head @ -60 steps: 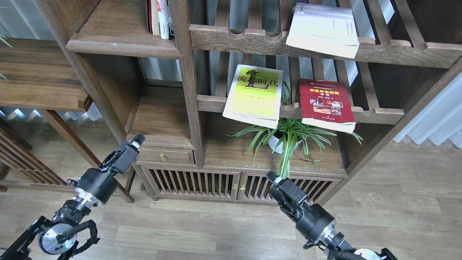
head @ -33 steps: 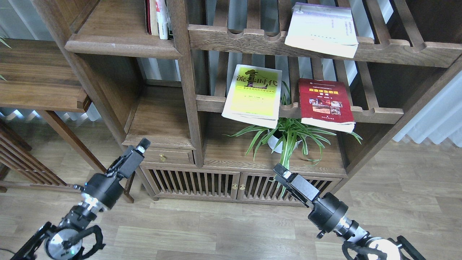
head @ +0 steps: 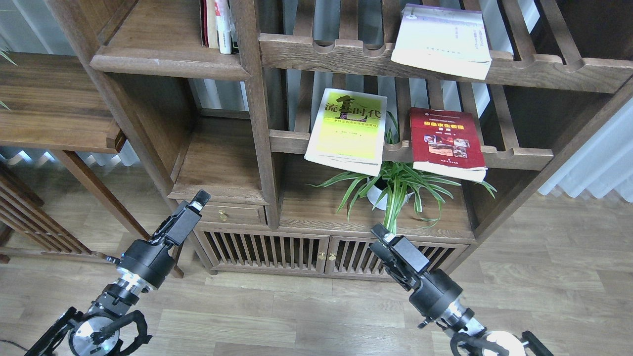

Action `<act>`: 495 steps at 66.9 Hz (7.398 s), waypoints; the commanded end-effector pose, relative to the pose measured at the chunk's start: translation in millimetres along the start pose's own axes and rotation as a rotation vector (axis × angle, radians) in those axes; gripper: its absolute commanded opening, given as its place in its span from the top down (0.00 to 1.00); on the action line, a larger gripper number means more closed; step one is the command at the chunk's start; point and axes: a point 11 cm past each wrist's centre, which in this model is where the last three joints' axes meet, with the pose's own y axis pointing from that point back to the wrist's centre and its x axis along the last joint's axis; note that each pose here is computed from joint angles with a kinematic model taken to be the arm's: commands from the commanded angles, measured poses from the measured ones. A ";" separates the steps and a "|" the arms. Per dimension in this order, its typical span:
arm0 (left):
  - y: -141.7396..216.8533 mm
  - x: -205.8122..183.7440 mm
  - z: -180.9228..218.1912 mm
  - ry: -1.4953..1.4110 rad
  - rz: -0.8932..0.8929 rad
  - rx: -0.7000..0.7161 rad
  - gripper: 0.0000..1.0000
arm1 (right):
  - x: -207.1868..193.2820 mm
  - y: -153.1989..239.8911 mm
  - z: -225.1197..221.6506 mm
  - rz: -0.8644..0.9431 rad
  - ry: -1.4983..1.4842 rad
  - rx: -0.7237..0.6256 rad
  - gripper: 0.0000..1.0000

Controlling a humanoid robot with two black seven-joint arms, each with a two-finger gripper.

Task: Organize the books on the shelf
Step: 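Reach the right gripper up toward the red book on the middle shelf, then grasp the red book with the right gripper and pull it off the shelf, then bring the red book down toward the left gripper, then grasp the red book with the left gripper, taking it from the right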

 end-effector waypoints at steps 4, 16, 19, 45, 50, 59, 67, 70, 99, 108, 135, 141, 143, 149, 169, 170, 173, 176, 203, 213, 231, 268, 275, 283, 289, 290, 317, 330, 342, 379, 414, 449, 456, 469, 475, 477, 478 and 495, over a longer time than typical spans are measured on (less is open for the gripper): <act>1.7 7.2 9.9 0.008 0.021 -0.028 0.00 | -3.9 -1.8 -1.9 -0.006 0.026 -0.026 0.01; 8.7 24.0 14.9 0.044 0.075 -0.058 0.00 | -11.6 -14.0 1.2 -0.042 0.014 -0.022 0.01; 10.0 27.1 15.5 0.057 0.085 -0.065 0.00 | -13.1 -18.8 2.7 -0.051 0.012 -0.023 0.01; 16.5 37.1 10.6 0.122 0.123 -0.088 0.00 | -20.9 -43.3 -0.2 -0.092 0.000 -0.008 0.01; 23.0 46.6 6.5 0.162 0.157 -0.093 0.00 | -27.0 -49.7 1.9 -0.117 -0.013 0.004 0.01; 24.4 54.8 10.3 0.206 0.183 -0.121 0.00 | -27.1 -48.4 -0.6 -0.128 -0.057 0.045 0.01; 27.4 60.5 16.2 0.201 0.198 -0.132 0.00 | -31.1 -47.2 -23.2 -0.161 -0.127 0.154 0.01; 28.8 61.6 17.3 0.198 0.201 -0.132 0.00 | -34.6 -46.1 -38.7 -0.176 -0.128 0.210 0.01; 30.9 63.2 20.5 0.194 0.205 -0.143 0.00 | -20.4 -41.6 -49.2 -0.133 -0.134 0.274 0.01; 37.2 71.1 41.4 0.186 0.225 -0.202 0.00 | -16.6 -44.1 -47.4 -0.108 -0.149 0.266 0.01; 45.9 78.2 57.0 0.186 0.248 -0.267 0.00 | -1.5 -59.4 -110.5 -0.053 -0.158 0.451 0.01; 45.7 78.0 56.4 0.186 0.247 -0.264 0.00 | 2.1 -57.4 -112.4 -0.041 -0.164 0.465 0.01; 45.7 78.0 56.4 0.186 0.247 -0.264 0.00 | 2.4 -55.8 -115.1 -0.042 -0.167 0.478 0.01; 45.7 78.0 56.4 0.186 0.247 -0.264 0.00 | 5.0 -49.7 -124.2 -0.036 -0.173 0.528 0.01; 45.9 78.1 56.9 0.186 0.248 -0.271 0.00 | 18.0 -47.7 -140.0 0.086 -0.217 0.628 0.02; 45.9 78.1 56.9 0.186 0.248 -0.271 0.00 | 17.8 -47.6 -141.0 0.088 -0.218 0.634 0.02; 45.9 78.1 56.9 0.186 0.248 -0.271 0.00 | 15.7 -48.0 -147.5 0.091 -0.221 0.658 0.04; 45.9 78.1 56.9 0.186 0.248 -0.271 0.00 | 14.6 -47.7 -153.5 0.100 -0.227 0.683 0.09; 46.3 78.5 58.3 0.186 0.249 -0.277 0.00 | 14.5 -42.4 -164.8 0.111 -0.237 0.765 0.64; 49.4 80.6 63.3 0.184 0.255 -0.294 0.00 | 14.8 -43.6 -162.2 0.110 -0.233 0.757 0.83; 54.7 85.0 63.4 0.201 0.271 -0.307 0.00 | 10.4 -41.6 -160.8 0.057 -0.218 0.761 0.95; 62.0 92.6 51.3 0.226 0.304 -0.289 0.00 | 70.4 123.3 -73.5 0.068 -0.590 1.094 0.96; 62.0 94.3 38.4 0.230 0.315 -0.246 0.00 | 81.7 130.4 -43.0 0.145 -0.618 1.051 0.96; 68.7 97.8 6.8 0.237 0.342 -0.136 0.00 | 85.9 119.6 -7.1 0.209 -0.635 0.914 0.95; 81.7 102.4 -5.9 0.217 0.362 -0.035 0.00 | 84.9 108.3 8.5 0.223 -0.636 0.837 0.95; 85.3 104.3 -7.6 0.215 0.368 -0.004 0.00 | 84.0 104.6 12.2 0.225 -0.629 0.811 0.95; 78.5 85.2 17.3 0.420 0.266 0.465 0.01 | 58.3 36.9 59.6 0.184 -0.400 0.237 0.95; 79.0 81.2 22.2 0.453 0.254 0.428 0.01 | 46.3 12.9 62.3 0.146 -0.268 0.063 0.96; 85.7 68.1 8.0 0.572 0.222 0.401 0.02 | 31.7 -6.5 103.3 0.094 -0.275 0.018 0.96; 88.6 38.5 -58.0 0.693 0.188 0.533 0.00 | 38.6 10.6 145.6 0.138 -0.298 -0.134 0.96; 83.7 23.8 -117.8 0.796 0.187 0.582 0.00 | 23.3 2.1 159.2 0.087 -0.330 -0.202 0.96; 65.2 9.3 -136.1 0.832 0.147 0.576 0.00 | 24.6 6.0 162.8 0.096 -0.336 -0.205 0.96; 69.8 13.9 -137.8 0.834 0.164 0.580 0.00 | 24.9 6.4 162.8 0.097 -0.335 -0.205 0.96; 68.0 9.8 -142.0 0.841 0.156 0.586 0.12 | 25.2 6.8 162.6 0.098 -0.336 -0.203 0.96; 68.6 9.2 -143.5 0.841 0.157 0.593 0.22 | 25.3 7.3 163.0 0.099 -0.337 -0.203 0.96; 68.3 8.9 -143.5 0.840 0.156 0.594 0.28 | 25.7 8.2 163.6 0.101 -0.339 -0.202 0.96; 68.9 8.9 -143.9 0.841 0.156 0.596 0.29 | 25.8 8.7 164.0 0.102 -0.340 -0.202 0.96; 68.1 9.6 -140.2 0.844 0.155 0.587 0.67 | 27.7 10.8 163.5 0.109 -0.343 -0.194 0.96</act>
